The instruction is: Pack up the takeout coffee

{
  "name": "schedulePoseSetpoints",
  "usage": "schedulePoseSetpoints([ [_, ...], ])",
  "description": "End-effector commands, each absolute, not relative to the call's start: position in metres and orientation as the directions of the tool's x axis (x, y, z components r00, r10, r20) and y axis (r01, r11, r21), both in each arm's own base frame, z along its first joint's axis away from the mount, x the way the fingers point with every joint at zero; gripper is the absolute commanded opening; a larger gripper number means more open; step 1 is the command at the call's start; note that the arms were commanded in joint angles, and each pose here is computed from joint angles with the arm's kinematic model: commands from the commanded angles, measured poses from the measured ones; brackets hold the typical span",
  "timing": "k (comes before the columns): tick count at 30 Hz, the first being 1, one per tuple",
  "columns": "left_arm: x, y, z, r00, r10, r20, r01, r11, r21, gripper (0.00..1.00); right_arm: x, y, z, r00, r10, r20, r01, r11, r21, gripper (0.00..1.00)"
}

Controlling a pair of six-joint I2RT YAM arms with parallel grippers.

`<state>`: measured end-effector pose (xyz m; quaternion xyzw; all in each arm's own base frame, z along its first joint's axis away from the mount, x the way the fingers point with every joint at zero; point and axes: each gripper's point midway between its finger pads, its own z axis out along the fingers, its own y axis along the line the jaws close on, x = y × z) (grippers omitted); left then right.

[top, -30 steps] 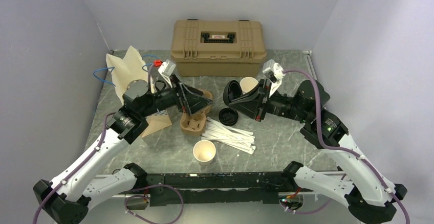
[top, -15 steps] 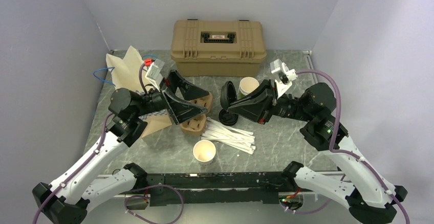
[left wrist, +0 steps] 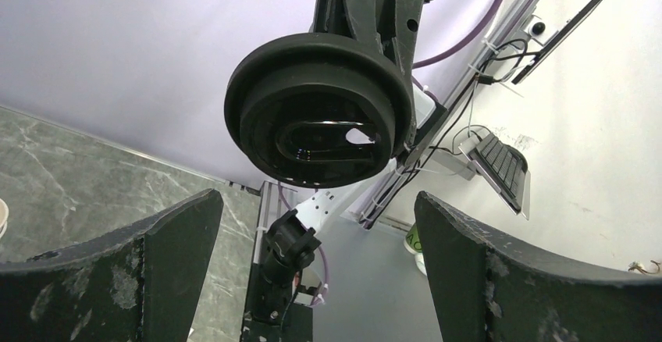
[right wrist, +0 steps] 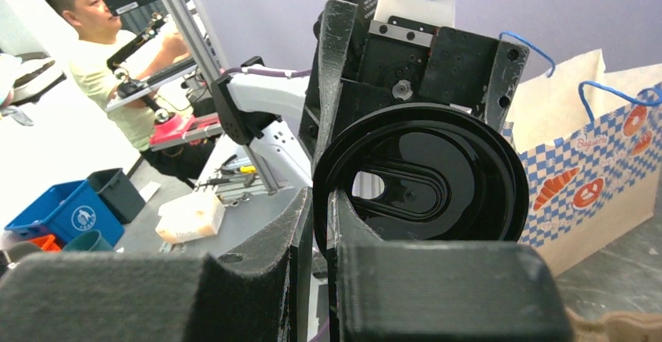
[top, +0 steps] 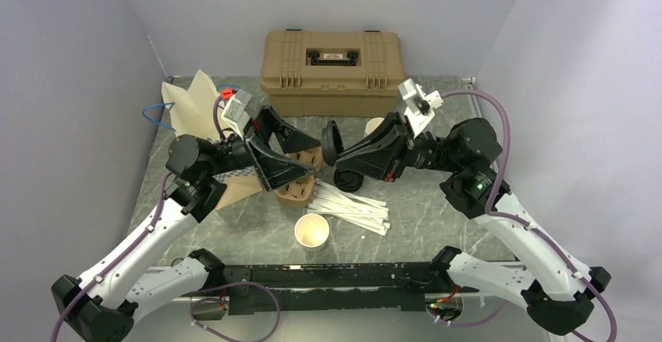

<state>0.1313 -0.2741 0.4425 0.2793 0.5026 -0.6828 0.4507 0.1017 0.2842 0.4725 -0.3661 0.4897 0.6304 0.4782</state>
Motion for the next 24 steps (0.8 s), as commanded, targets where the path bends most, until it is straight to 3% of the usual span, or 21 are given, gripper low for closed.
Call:
schedulePoseSetpoints([
  [1,0.12,-0.271,0.462,-0.393,-0.357,-0.847,0.919,-0.133,-0.371,0.99,0.088,0.281,0.497,-0.239,0.301,-0.923,-0.968,-0.149,0.202,0.08],
  [24,0.121,-0.272,0.466,-0.401,-0.367,-0.839,0.916,-0.154,-0.371,0.99,0.099,0.294,0.485,-0.275,0.281,-0.92,-0.958,-0.165,0.236,0.09],
])
